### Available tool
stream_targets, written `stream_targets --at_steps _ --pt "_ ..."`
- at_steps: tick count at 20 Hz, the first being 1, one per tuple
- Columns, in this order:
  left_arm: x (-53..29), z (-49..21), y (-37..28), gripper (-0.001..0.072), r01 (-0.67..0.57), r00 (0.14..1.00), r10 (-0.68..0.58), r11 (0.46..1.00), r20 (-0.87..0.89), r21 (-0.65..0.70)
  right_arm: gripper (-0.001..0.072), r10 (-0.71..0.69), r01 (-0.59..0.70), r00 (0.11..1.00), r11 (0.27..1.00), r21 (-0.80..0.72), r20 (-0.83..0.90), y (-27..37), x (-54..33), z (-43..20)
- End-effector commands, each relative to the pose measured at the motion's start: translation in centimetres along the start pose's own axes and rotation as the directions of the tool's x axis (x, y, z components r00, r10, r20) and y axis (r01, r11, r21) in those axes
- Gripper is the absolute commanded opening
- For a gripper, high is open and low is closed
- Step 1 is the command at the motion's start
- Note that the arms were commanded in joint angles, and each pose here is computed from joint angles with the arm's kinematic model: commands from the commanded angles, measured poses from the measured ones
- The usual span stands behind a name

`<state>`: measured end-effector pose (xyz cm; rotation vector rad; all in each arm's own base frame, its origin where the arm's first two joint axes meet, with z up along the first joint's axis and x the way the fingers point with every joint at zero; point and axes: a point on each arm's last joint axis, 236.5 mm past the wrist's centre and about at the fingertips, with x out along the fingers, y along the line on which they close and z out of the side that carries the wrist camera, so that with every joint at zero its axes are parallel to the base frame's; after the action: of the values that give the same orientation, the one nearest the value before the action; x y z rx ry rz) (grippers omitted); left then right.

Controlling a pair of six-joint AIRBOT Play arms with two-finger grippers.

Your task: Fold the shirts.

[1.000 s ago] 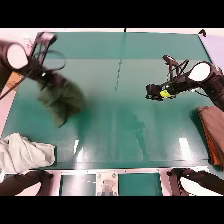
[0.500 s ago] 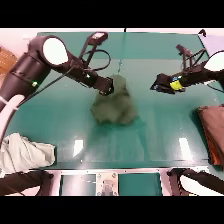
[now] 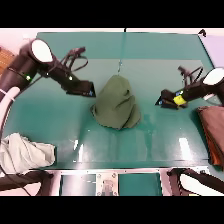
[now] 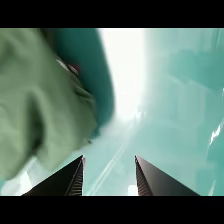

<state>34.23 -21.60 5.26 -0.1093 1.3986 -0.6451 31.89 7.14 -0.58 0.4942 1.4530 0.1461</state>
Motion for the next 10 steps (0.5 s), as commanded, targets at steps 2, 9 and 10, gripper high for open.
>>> stream_targets --at_steps 2,9,10 --pt "7.1 -4.8 2.2 0.072 0.088 0.993 -0.103 0.974 -0.065 -0.207 0.0372 0.067 -0.065 0.997 0.997 0.045 -0.044 -1.2 5.6 -3.1" --pt "11.9 -6.3 2.3 0.072 0.208 0.978 -0.201 0.902 0.058 -0.379 0.0497 0.261 -0.261 0.965 0.965 -0.009 -0.001 3.0 7.3 2.0" --pt "12.1 -5.8 2.7 0.072 0.209 0.978 -0.19 0.895 0.088 -0.393 0.0497 0.286 -0.286 0.958 0.958 -0.012 -0.012 3.6 7.5 2.6"
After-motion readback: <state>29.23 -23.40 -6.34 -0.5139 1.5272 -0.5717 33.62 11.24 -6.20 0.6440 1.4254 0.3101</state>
